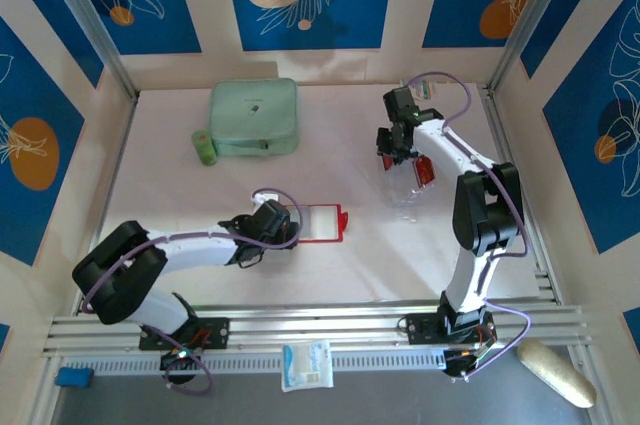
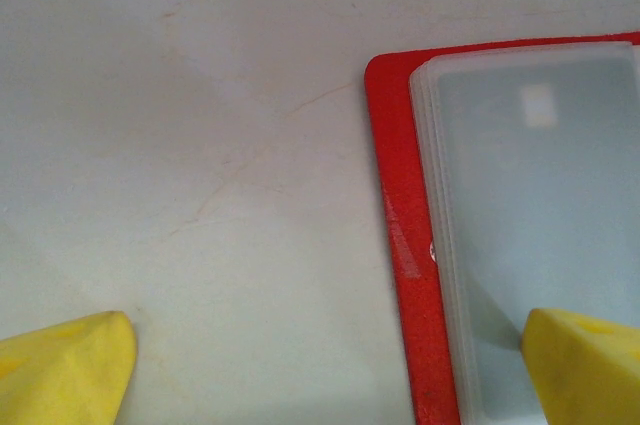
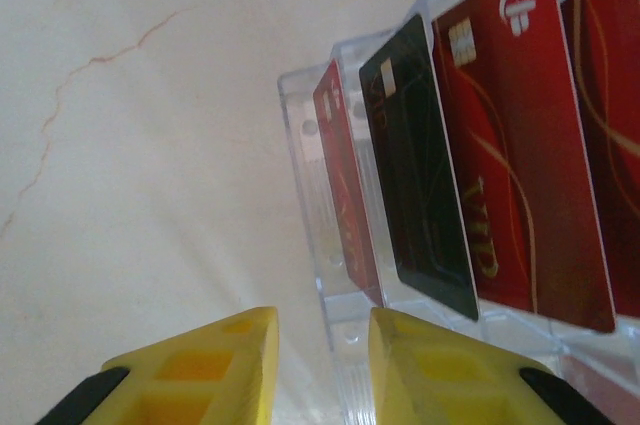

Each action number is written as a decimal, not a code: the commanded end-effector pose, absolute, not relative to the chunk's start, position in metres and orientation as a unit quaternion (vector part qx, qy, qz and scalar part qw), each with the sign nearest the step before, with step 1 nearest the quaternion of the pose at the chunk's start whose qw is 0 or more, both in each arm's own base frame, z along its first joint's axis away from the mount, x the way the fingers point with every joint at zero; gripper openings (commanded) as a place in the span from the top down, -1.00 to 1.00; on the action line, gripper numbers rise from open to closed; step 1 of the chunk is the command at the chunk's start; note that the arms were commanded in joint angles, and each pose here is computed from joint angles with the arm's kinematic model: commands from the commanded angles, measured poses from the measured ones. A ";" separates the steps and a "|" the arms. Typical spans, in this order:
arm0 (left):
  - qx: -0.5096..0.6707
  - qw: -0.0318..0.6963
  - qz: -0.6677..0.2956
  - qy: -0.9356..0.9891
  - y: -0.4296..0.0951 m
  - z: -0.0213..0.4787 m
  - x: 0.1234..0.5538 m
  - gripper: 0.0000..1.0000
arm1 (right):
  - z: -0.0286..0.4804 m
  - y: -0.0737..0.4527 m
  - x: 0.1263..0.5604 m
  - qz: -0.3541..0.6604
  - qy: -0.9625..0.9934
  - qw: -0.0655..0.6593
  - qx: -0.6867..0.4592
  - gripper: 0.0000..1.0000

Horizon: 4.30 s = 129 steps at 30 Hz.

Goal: Put the credit cards into the card holder

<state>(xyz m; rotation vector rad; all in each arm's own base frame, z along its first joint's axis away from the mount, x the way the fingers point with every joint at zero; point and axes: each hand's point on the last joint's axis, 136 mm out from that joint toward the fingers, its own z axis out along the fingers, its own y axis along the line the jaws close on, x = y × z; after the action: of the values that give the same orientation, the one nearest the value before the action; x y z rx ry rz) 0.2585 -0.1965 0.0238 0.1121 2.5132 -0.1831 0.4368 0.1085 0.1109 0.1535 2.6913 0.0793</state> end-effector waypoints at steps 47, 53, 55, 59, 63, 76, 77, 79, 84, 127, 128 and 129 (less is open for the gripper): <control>0.037 0.301 -0.043 0.952 -0.183 0.019 0.255 -0.97 | 0.063 0.104 0.473 -0.112 0.982 0.152 -0.003 0.67; 0.038 0.300 -0.045 0.952 -0.184 0.018 0.255 -0.96 | 0.070 0.105 0.472 -0.102 0.982 0.159 -0.005 0.68; 0.038 0.299 -0.045 0.952 -0.184 0.018 0.255 -0.97 | 0.072 0.106 0.473 -0.096 0.982 0.160 -0.004 0.69; 0.037 0.300 -0.045 0.952 -0.184 0.018 0.255 -0.97 | 0.075 0.106 0.474 -0.092 0.983 0.162 -0.005 0.69; 0.037 0.300 -0.045 0.952 -0.183 0.018 0.255 -0.97 | 0.075 0.106 0.475 -0.088 0.983 0.161 -0.005 0.69; 0.036 0.299 -0.044 0.953 -0.182 0.018 0.254 -0.96 | 0.076 0.109 0.475 -0.066 0.985 0.158 0.003 0.75; 0.036 0.298 -0.044 0.953 -0.182 0.017 0.254 -0.96 | 0.077 0.109 0.475 -0.064 0.985 0.159 0.004 0.79; 0.036 0.299 -0.044 0.953 -0.183 0.018 0.254 -0.96 | 0.080 0.110 0.476 -0.060 0.985 0.161 0.004 0.86; 0.036 0.299 -0.048 0.952 -0.183 0.020 0.254 -0.96 | 0.092 0.114 0.475 -0.046 0.984 0.171 -0.001 0.97; 0.071 0.312 -0.042 0.947 -0.208 0.045 0.281 -0.97 | 0.147 0.264 0.310 0.392 0.884 0.256 0.009 1.00; 0.071 0.312 -0.040 0.947 -0.207 0.044 0.281 -0.97 | 0.145 0.265 0.308 0.391 0.884 0.257 0.010 1.00; 0.071 0.310 -0.038 0.947 -0.207 0.043 0.281 -0.97 | 0.143 0.265 0.307 0.390 0.884 0.257 0.011 1.00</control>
<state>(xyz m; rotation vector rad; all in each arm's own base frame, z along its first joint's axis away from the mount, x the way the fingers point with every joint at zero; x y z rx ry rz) 0.2778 -0.2108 0.0455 0.1813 2.4993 -0.1378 0.2986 0.2553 0.1158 0.0209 2.5266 0.9823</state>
